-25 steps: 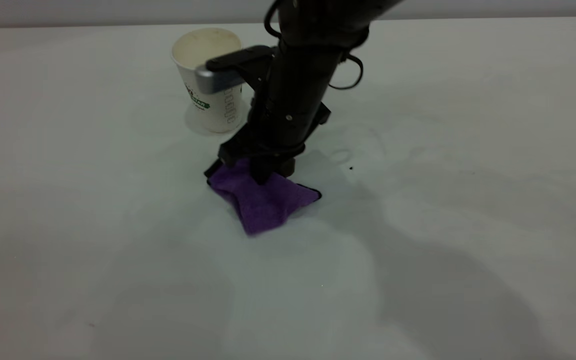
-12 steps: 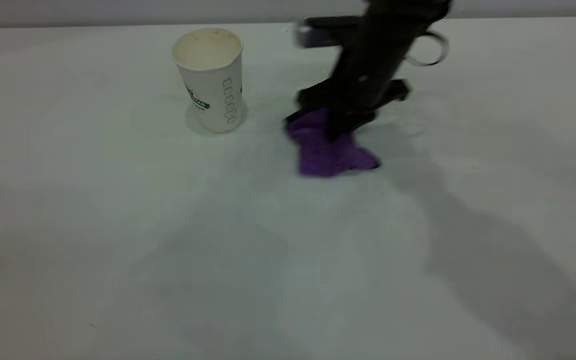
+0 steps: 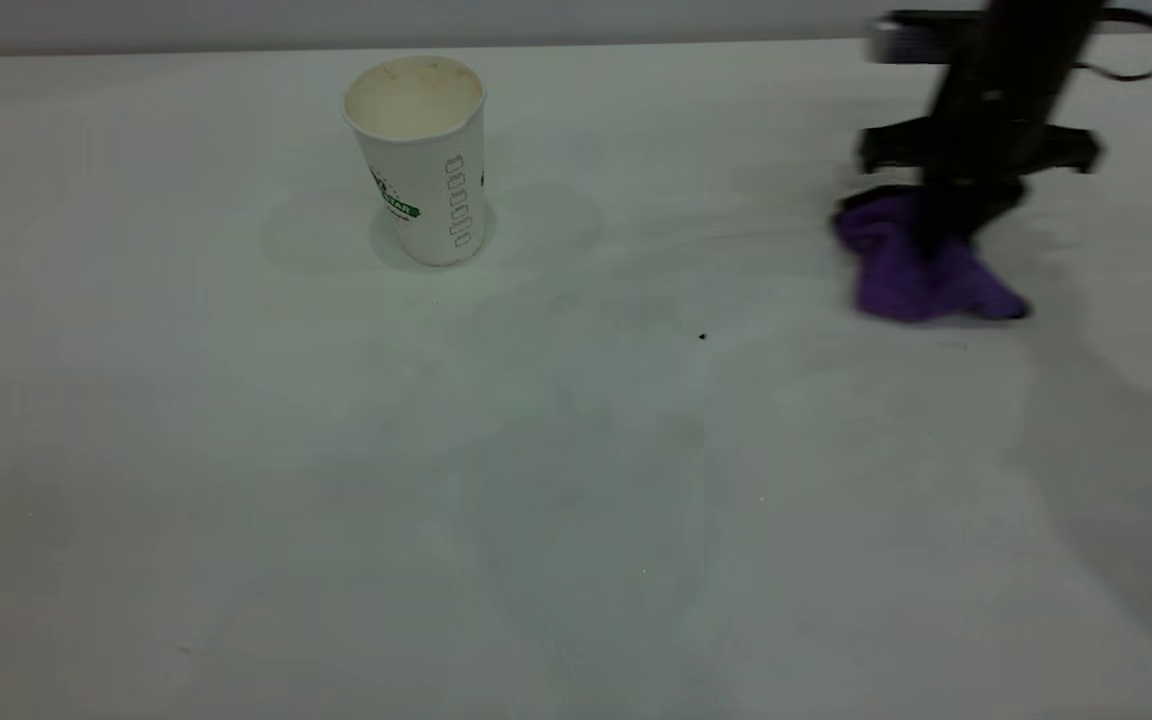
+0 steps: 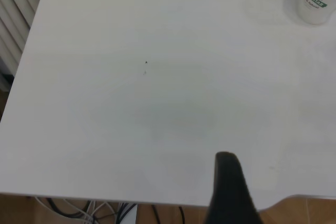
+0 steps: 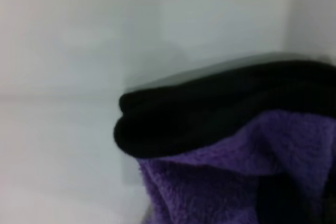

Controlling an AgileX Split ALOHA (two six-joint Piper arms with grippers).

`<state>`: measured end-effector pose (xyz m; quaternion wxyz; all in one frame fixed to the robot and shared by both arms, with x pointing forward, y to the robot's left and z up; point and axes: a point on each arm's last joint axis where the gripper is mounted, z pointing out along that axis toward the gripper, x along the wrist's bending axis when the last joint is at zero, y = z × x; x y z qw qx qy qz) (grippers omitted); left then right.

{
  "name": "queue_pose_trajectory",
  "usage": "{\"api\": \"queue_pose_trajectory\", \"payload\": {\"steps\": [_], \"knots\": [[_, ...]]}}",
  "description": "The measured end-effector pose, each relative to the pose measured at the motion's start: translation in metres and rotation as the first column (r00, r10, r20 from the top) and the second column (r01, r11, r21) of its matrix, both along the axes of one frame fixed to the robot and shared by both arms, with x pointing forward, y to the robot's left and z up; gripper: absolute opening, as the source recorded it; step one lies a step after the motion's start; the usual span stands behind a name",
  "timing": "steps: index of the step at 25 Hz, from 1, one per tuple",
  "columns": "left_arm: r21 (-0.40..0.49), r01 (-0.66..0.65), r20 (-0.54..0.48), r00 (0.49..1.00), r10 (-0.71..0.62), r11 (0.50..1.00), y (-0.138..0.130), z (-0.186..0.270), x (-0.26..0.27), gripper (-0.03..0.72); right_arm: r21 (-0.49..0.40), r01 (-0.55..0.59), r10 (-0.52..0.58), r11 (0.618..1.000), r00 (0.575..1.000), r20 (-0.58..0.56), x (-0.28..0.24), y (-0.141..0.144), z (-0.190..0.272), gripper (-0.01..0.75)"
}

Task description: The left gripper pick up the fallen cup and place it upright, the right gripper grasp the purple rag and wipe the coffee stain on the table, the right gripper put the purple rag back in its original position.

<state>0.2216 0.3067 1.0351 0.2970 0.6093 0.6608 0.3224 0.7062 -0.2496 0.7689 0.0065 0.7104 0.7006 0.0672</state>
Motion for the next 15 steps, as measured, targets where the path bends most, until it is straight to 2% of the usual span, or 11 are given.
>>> {"api": "queue_pose_trajectory", "payload": {"steps": [2,4,7,8,10,15], "knots": [[0.000,0.000,0.000,1.000,0.000,1.000,0.000,0.000,0.000,0.559,-0.010,0.014,-0.015,1.000,1.000,-0.016,0.000,-0.017,0.005,0.217],[0.000,0.000,0.000,1.000,0.000,1.000,0.000,0.000,0.000,0.559,-0.032,-0.013,0.012,0.999,0.999,-0.042,-0.003,-0.028,0.011,0.356],[0.000,0.000,0.000,1.000,0.000,1.000,0.000,0.000,0.000,0.559,-0.071,-0.083,0.079,0.994,0.995,-0.058,-0.005,-0.034,0.041,0.624],[0.000,0.000,0.000,1.000,0.000,1.000,0.000,0.000,0.000,0.559,-0.080,-0.094,0.090,0.992,0.995,-0.049,-0.004,-0.034,0.058,0.668],[0.000,0.000,0.000,1.000,0.000,1.000,0.000,0.000,0.000,0.559,-0.086,-0.100,0.100,0.991,0.995,-0.015,-0.005,-0.034,0.100,0.714],[0.000,0.000,0.000,1.000,0.000,1.000,0.000,0.000,0.000,0.559,-0.084,-0.104,0.106,0.991,0.994,0.026,-0.028,-0.033,0.206,0.725]]}}
